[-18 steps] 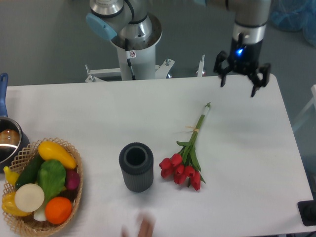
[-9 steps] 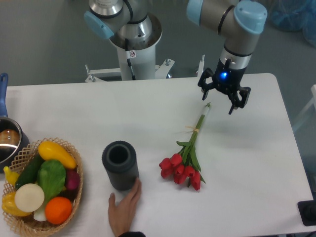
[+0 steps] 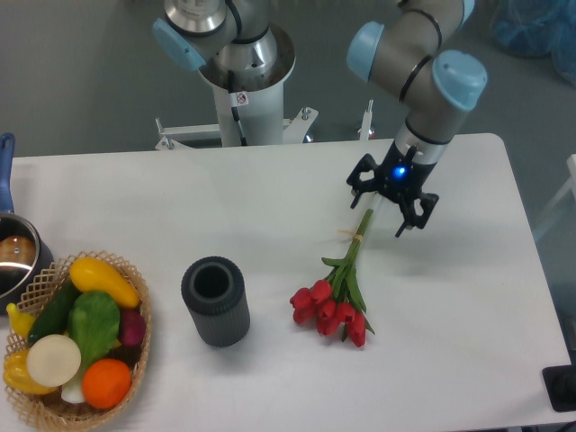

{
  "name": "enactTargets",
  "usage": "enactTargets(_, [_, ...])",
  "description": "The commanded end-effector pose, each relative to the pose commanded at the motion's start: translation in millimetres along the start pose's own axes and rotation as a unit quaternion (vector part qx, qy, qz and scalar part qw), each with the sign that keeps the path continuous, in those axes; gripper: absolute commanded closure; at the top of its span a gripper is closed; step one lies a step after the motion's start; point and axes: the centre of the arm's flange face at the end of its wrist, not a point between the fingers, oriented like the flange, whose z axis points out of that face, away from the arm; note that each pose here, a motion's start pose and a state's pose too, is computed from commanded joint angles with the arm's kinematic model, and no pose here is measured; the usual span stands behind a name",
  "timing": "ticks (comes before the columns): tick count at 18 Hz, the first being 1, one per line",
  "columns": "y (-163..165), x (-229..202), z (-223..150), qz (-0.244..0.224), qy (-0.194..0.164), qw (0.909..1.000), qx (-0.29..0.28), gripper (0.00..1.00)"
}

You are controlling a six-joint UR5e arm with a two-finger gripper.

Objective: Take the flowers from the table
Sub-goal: 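Move the open gripper down toward the tulip stems near the tie, then lower the gripper around the tulip stems and close it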

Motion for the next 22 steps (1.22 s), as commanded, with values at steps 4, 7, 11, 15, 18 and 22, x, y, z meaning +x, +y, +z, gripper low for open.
enactTargets(4, [-4, -2, 19, 0.017, -0.006, 0.9989, -0.043, 0.0])
enactTargets(7, [-4, -1, 28, 0.018, 0.001, 0.9983, -0.054, 0.0])
enactTargets(11, [-9, 0, 51, 0.009, 0.017, 0.9982, -0.057, 0.0])
enactTargets(15, [-17, 2, 59, 0.0, 0.012, 0.9983, -0.057, 0.0])
enactTargets(18, [-18, 2, 58, -0.011, 0.01, 0.9982, -0.058, 0.0])
enactTargets(22, [-23, 1, 60, -0.006, -0.004, 0.9983, -0.058, 0.0])
